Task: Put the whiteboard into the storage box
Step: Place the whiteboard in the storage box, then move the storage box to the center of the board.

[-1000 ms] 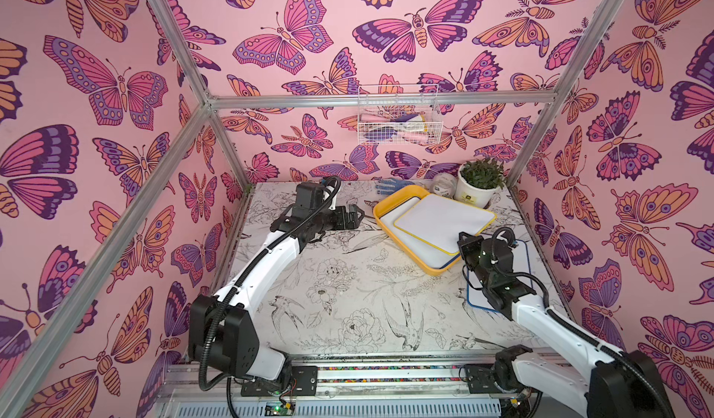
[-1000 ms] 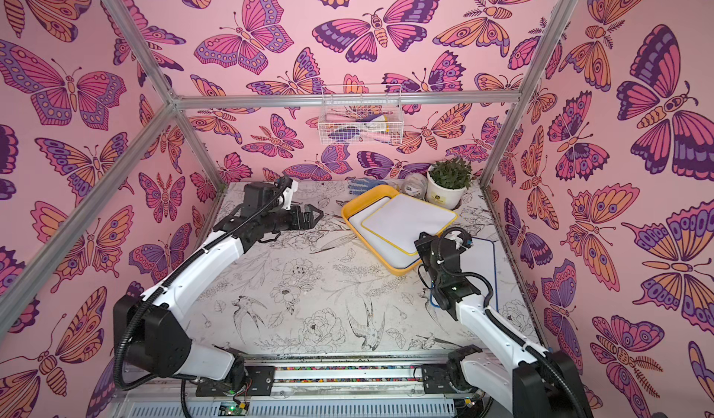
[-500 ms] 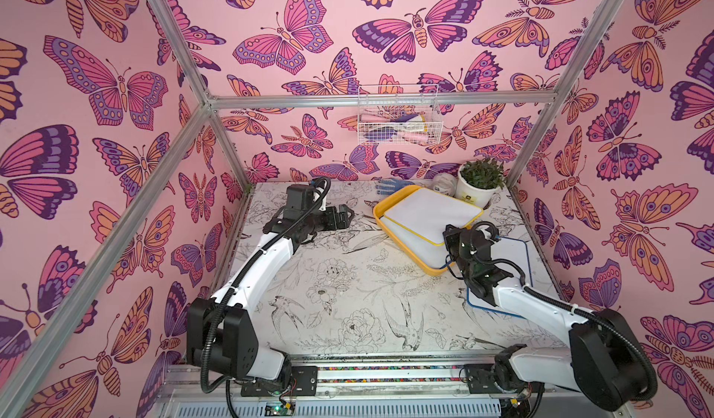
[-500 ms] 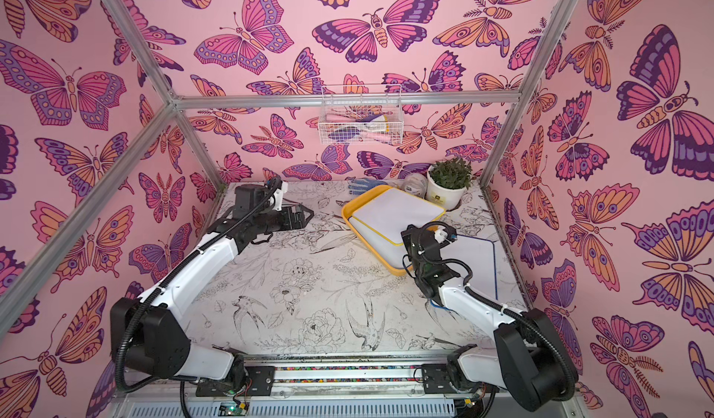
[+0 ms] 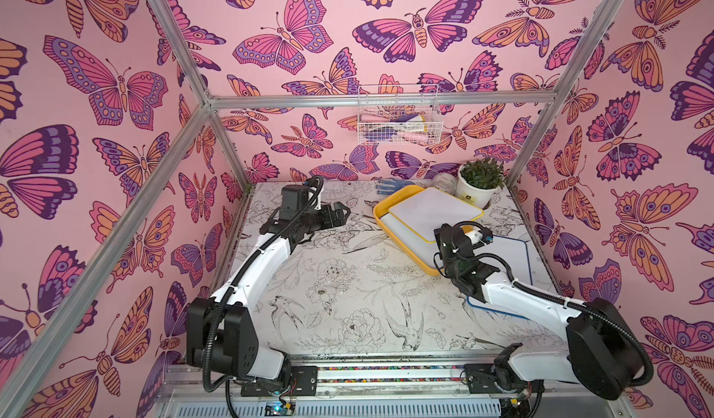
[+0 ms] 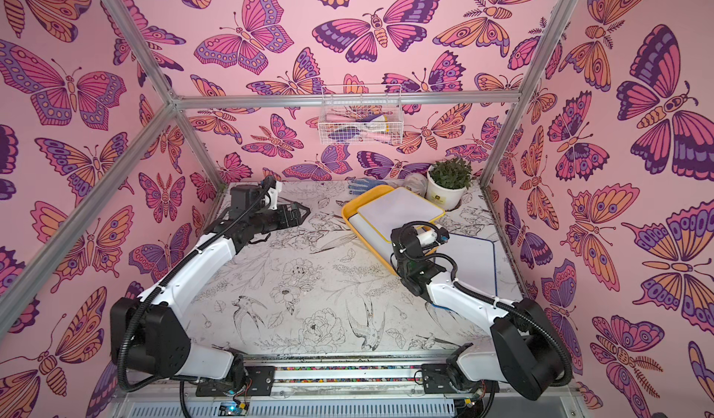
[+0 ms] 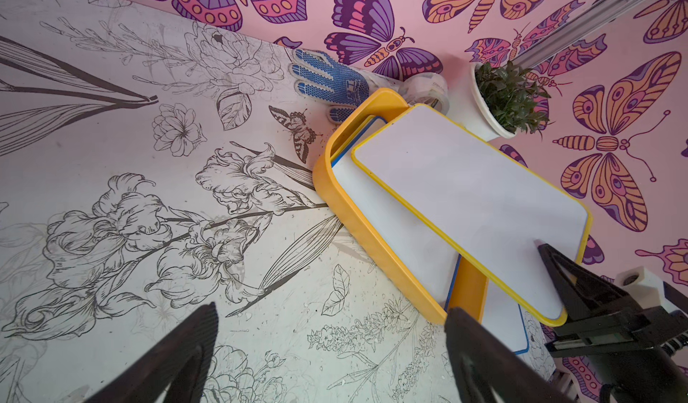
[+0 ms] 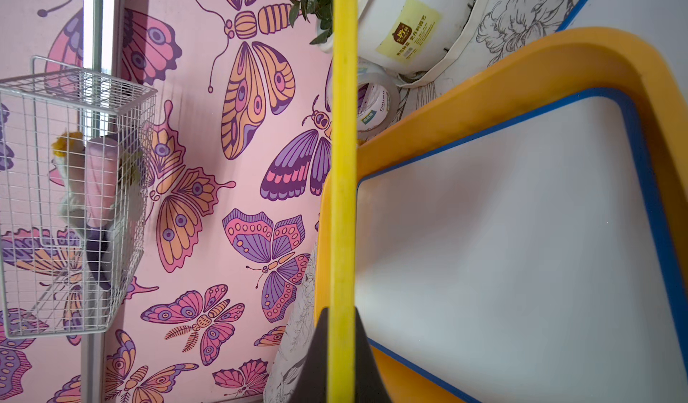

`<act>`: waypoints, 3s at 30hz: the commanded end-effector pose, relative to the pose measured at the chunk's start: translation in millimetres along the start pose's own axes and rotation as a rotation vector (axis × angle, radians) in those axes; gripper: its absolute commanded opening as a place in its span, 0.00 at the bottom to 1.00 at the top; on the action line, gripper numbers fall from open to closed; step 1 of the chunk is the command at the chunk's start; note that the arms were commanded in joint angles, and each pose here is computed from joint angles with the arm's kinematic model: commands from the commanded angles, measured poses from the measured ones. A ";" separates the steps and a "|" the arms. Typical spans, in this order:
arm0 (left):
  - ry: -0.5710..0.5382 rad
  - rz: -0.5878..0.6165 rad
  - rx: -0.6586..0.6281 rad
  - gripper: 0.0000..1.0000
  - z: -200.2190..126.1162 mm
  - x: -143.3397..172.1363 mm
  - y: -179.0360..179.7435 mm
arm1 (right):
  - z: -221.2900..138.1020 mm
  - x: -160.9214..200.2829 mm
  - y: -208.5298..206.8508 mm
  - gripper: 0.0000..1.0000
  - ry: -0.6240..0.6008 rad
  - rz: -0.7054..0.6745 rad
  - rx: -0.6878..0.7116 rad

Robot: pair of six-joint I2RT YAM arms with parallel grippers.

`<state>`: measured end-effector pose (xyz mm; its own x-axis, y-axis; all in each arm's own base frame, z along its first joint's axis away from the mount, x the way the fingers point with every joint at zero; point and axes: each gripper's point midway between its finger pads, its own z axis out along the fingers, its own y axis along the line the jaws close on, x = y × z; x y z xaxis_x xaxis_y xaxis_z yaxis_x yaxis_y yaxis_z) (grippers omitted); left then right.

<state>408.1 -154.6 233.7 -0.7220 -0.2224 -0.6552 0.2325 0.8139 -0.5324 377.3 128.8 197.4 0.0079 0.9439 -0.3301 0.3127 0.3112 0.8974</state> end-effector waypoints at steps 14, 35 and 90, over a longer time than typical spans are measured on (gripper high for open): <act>0.034 -0.054 -0.004 0.96 14.6 10.5 16.5 | -14.4 22.7 13.6 0.00 -0.030 0.020 -0.032; 0.047 -0.068 -0.002 0.96 18.6 12.8 20.0 | 11.1 52.0 -27.6 0.23 0.109 0.015 0.070; 0.082 -0.096 -0.043 0.96 28.2 21.5 37.0 | -4.3 16.9 -139.0 0.42 0.548 -0.499 0.585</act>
<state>419.3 -148.8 192.5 -0.7836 -0.2506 -0.5685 0.1518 0.8101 -0.5663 324.9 97.0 67.5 -0.6403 0.6924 -0.3325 0.6029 0.7213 0.3410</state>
